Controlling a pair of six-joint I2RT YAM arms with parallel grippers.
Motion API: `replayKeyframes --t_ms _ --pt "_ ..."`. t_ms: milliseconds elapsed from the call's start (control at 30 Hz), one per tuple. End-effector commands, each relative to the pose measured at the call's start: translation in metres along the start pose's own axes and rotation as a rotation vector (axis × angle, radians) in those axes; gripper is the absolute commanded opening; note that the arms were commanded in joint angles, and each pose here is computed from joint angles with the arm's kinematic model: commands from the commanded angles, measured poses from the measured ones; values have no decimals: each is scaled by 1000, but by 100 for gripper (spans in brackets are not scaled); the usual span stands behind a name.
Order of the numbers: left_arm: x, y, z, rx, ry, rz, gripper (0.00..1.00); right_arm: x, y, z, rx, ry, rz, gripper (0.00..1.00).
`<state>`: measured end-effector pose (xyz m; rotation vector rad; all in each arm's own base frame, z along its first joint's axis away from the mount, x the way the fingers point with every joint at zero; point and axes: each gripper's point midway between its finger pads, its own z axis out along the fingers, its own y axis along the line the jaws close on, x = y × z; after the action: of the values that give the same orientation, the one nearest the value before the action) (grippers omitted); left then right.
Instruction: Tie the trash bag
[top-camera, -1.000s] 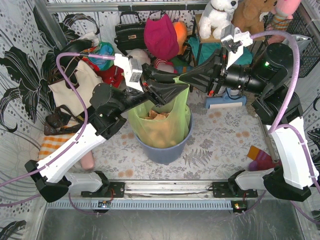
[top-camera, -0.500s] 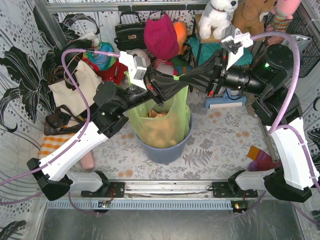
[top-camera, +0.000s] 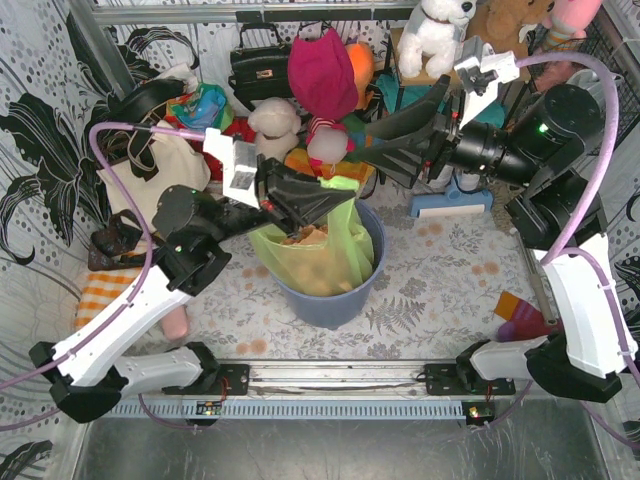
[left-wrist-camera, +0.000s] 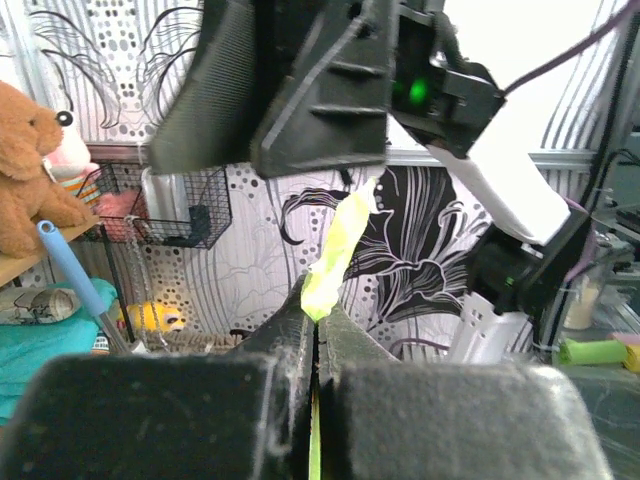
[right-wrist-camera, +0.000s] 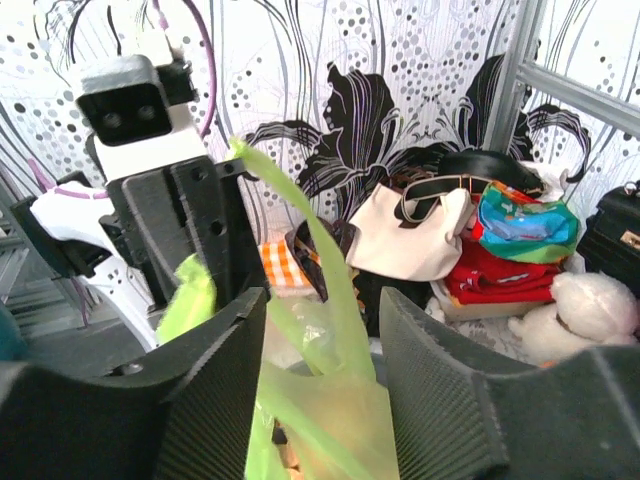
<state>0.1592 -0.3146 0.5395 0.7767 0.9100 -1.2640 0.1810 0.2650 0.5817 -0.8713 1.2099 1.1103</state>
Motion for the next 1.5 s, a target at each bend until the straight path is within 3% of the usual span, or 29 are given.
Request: replayKeyframes --t_ms 0,467,1033,1233,1467 --pt "-10 -23 -15 84 -17 49 4 -17 -2 9 -23 -45 -12 54" --pt "-4 -61 -34 252 11 0 5 2 12 74 -152 -36 42 68" --pt "-3 -84 -58 297 14 -44 5 20 42 140 -234 -26 32 82" --pt "0 -82 -60 282 16 -50 5 28 45 152 -254 -14 39 82" --pt "1 -81 -61 269 16 -50 5 35 52 157 -280 -2 43 72"
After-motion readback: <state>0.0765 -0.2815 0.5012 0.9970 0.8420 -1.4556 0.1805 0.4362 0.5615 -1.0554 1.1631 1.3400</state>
